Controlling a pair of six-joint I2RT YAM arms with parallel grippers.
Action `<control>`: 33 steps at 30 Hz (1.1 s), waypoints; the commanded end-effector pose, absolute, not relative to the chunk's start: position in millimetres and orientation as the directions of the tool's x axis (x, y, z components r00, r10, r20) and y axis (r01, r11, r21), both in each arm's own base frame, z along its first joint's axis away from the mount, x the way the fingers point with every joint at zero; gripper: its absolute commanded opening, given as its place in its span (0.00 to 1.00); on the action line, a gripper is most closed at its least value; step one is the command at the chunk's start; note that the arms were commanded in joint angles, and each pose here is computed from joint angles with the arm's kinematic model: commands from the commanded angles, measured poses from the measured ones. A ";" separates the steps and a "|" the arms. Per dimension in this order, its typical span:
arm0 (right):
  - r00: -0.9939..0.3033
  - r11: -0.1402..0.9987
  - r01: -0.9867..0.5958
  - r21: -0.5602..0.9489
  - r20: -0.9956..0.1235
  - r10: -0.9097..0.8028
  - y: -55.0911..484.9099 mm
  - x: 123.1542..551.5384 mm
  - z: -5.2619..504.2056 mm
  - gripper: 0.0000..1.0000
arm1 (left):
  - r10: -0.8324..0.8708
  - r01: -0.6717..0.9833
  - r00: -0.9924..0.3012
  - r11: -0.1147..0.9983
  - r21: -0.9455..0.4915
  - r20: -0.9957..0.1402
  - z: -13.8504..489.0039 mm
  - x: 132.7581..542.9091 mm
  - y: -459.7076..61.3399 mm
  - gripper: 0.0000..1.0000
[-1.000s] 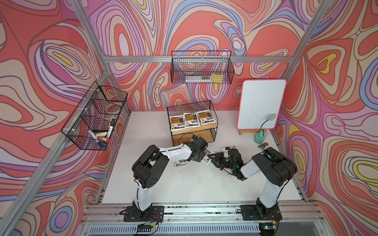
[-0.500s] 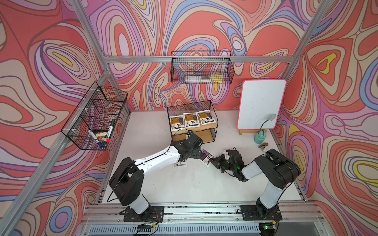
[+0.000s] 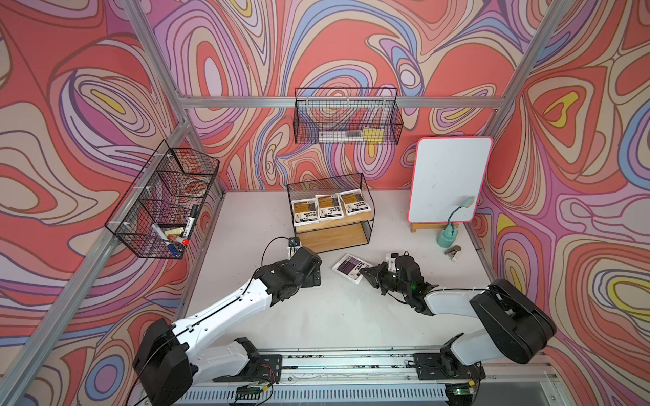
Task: Place the bagged coffee beans on the shelf by color
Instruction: Pick up the bagged coffee beans at the center of the board, then place the bagged coffee beans on the shelf.
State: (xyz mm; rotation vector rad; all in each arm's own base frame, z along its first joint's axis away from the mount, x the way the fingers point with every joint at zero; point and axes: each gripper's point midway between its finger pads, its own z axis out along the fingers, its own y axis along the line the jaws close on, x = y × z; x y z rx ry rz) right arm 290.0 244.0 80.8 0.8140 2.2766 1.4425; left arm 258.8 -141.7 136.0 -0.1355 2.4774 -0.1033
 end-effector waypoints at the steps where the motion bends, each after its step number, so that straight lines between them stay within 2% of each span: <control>1: -0.753 0.304 0.277 0.911 0.010 0.658 256.2 300.2 96.6 0.00 | -0.213 -0.174 -0.770 0.977 -0.122 -0.601 132.9 254.7 -119.5 0.99; 7: -0.711 0.250 0.222 0.943 -0.019 0.703 282.8 325.6 117.6 0.00 | -0.309 -0.241 -0.746 0.951 -0.193 -0.590 137.2 265.3 -104.9 0.99; 15: -0.639 0.149 0.180 0.972 0.000 0.769 308.3 368.4 128.9 0.00 | -0.471 -0.353 -0.692 0.882 -0.312 -0.547 145.2 284.5 -77.4 0.99; 21: -0.609 0.142 0.199 0.970 0.009 0.793 329.1 394.1 114.8 0.00 | -0.568 -0.425 -0.651 0.823 -0.378 -0.503 143.0 292.5 -61.6 0.99; 33: -0.522 0.186 0.334 0.924 0.017 0.853 360.8 423.0 79.0 0.00 | -0.594 -0.448 -0.639 0.804 -0.392 -0.488 143.8 292.3 -58.5 0.99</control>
